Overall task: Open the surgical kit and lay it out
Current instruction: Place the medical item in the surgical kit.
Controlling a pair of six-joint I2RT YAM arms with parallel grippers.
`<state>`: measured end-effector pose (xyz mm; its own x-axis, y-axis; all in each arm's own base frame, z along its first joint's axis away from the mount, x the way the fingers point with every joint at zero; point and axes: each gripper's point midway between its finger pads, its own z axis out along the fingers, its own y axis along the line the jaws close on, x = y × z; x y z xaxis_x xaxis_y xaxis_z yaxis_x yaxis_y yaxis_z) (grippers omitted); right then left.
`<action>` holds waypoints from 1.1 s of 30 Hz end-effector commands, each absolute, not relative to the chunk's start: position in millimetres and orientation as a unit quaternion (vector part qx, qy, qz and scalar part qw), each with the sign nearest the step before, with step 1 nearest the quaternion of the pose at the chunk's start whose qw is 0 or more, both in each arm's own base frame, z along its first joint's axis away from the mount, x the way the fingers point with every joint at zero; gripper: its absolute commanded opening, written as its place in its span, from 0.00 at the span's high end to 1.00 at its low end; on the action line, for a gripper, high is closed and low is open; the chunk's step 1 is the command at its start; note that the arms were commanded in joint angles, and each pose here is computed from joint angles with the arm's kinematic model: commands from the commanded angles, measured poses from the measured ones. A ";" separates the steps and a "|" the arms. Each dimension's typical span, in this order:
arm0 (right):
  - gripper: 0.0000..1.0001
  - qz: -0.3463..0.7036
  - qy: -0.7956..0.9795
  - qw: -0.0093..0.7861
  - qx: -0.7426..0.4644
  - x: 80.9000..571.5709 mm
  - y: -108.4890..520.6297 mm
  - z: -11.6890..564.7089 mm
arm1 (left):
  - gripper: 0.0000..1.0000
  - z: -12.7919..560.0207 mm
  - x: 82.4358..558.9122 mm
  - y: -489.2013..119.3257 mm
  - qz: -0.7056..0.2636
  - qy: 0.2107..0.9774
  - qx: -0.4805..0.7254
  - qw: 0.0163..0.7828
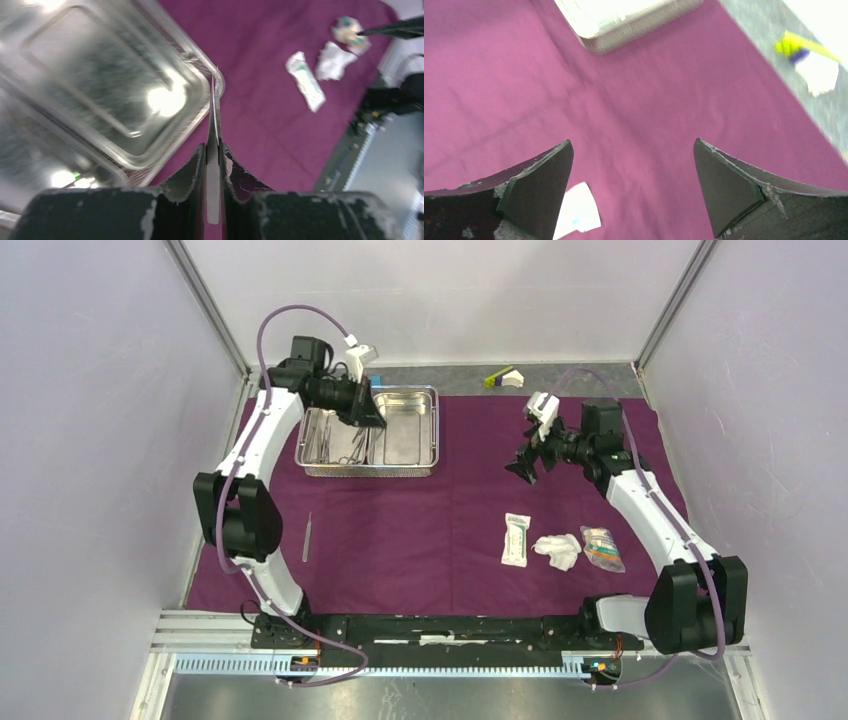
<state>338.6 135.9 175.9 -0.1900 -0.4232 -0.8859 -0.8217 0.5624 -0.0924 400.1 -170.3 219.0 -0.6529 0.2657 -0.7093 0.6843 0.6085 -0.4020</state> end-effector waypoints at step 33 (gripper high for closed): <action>0.34 0.595 0.535 0.420 -0.429 238.3 280.2 242.4 | 0.97 217.5 234.8 -283.7 -0.415 0.685 0.535 0.269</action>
<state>247.4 277.0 239.9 -0.2787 0.0244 -0.9601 -0.9603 -0.0215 0.2782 229.1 -281.6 199.0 -0.4093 0.5327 -0.7407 0.9033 0.1222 -0.4112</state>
